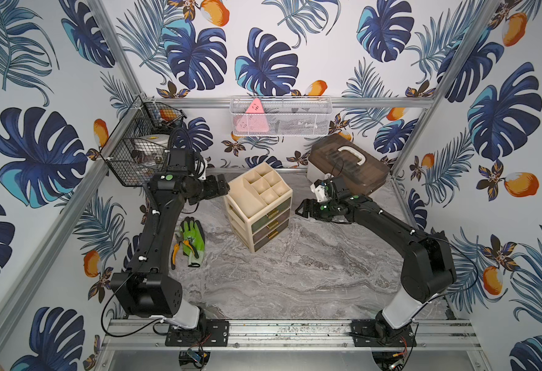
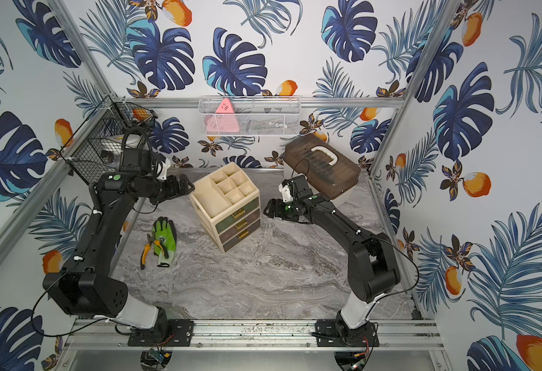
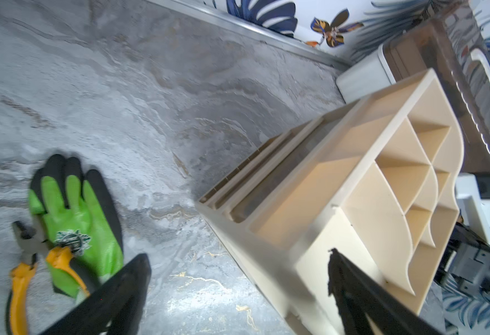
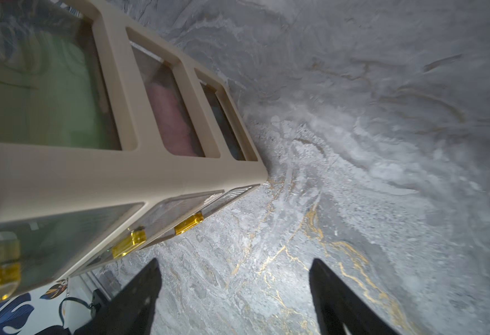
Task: Sort the rolls of trash bags by color and place them into the drawer
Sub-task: Adjust the storage box at the center of the board, then reset both arms
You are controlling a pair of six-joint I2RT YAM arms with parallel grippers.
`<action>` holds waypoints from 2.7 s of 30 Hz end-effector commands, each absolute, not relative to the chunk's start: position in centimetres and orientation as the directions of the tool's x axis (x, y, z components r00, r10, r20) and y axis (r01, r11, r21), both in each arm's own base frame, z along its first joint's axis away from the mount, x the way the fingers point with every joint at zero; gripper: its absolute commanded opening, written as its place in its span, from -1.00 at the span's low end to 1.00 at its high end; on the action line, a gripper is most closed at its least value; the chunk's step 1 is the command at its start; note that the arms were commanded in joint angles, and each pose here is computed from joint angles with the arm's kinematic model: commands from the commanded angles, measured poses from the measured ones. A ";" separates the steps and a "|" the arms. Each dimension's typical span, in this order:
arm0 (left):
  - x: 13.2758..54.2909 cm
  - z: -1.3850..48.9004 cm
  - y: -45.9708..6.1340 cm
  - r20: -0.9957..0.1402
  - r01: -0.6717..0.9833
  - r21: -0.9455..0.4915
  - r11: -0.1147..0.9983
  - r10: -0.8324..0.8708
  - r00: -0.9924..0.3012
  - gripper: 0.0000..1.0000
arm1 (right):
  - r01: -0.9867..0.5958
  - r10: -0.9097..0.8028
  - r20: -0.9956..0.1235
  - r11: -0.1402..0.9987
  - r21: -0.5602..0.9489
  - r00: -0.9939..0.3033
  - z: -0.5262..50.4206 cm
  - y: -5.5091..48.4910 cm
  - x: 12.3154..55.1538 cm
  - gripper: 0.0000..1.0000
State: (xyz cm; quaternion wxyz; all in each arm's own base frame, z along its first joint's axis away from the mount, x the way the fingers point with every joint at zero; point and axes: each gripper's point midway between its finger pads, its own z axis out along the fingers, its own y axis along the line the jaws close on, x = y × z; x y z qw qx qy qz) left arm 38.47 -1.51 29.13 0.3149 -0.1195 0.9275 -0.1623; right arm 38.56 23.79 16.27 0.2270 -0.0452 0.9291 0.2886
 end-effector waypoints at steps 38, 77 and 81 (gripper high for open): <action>35.0 15.7 9.0 -0.937 -0.448 -0.087 0.890 -0.226 -0.267 0.98 | 0.178 0.031 -0.949 0.984 -0.026 -0.313 17.9 4.5 38.0 1.00; 39.9 7.7 0.3 -0.943 -0.114 0.045 0.992 0.005 -0.333 0.98 | 0.191 0.004 -0.942 0.979 -0.064 -0.336 7.6 0.6 40.2 1.00; 39.9 7.4 0.8 -0.938 -0.113 0.031 0.993 -0.010 -0.347 0.98 | 0.186 0.047 -0.927 0.982 -0.025 -0.372 7.1 0.1 40.3 1.00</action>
